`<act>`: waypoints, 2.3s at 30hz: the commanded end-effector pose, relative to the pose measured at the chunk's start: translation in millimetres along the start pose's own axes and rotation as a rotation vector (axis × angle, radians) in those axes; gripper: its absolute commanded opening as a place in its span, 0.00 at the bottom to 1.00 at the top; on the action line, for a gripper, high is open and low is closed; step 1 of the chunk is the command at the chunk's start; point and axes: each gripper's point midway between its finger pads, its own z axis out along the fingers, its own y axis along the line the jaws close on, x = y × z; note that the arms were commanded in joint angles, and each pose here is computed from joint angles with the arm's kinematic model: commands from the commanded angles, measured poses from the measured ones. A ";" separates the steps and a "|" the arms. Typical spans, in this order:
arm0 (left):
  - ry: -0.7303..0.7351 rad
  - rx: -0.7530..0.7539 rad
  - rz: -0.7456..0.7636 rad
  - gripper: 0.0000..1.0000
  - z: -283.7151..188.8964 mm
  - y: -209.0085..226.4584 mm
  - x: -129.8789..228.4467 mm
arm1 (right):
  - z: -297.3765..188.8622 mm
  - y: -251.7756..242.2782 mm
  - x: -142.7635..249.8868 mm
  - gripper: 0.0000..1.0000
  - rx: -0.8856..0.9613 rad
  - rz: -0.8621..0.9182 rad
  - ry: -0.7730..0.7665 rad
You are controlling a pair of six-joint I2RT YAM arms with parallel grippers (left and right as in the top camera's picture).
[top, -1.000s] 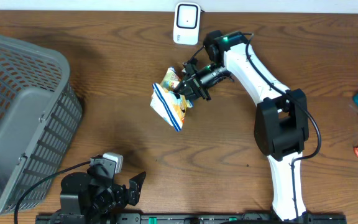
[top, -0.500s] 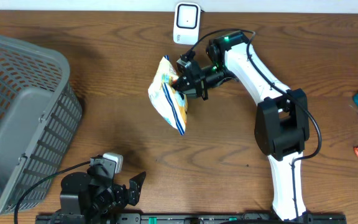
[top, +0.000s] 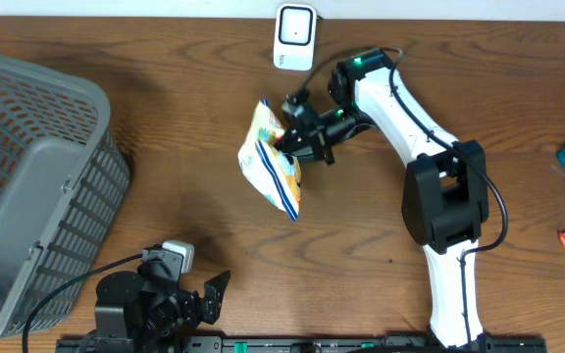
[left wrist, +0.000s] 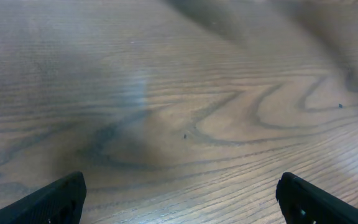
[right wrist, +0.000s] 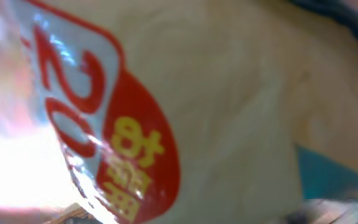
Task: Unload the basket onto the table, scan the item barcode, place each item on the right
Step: 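Lift the wipes pack and rotate it in the right gripper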
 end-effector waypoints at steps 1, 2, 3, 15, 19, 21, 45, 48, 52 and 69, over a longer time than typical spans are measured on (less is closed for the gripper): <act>-0.009 -0.006 0.012 0.98 -2.2 0.1 -2.4 | 0.0 7.7 11.5 0.01 0.023 0.597 -0.011; -0.009 -0.006 0.012 0.98 -2.2 0.1 -2.4 | -2.2 9.3 10.8 0.01 0.010 0.676 -0.012; -0.009 -0.006 0.012 0.98 -2.2 0.1 -2.4 | -4.2 11.3 10.2 0.01 -0.005 0.735 -0.011; -0.009 -0.006 0.012 0.98 -2.2 0.1 -2.4 | -31.1 20.6 -21.1 0.01 -0.126 1.475 -0.027; -0.009 -0.006 0.012 0.98 -2.2 0.1 -2.4 | -42.5 -3.6 -56.6 0.01 -0.104 1.579 -0.252; -0.009 -0.006 0.012 0.98 -2.2 0.1 -2.4 | -53.1 -9.8 -71.5 0.01 -0.119 1.529 -0.318; -0.009 -0.006 0.012 0.98 -2.2 0.1 -2.4 | -107.4 -82.2 -17.5 0.01 0.063 1.957 -0.508; -0.009 -0.006 0.012 0.98 -2.2 0.1 -2.4 | -112.0 -86.7 -17.3 0.01 0.078 1.939 -0.530; -0.009 -0.006 0.013 0.98 -2.2 0.1 -2.5 | -109.0 -80.9 -17.7 0.01 0.041 1.986 -0.496; -0.009 -0.006 0.012 0.98 -2.2 0.1 -2.4 | -118.9 -91.1 -56.0 0.01 0.307 0.802 -0.507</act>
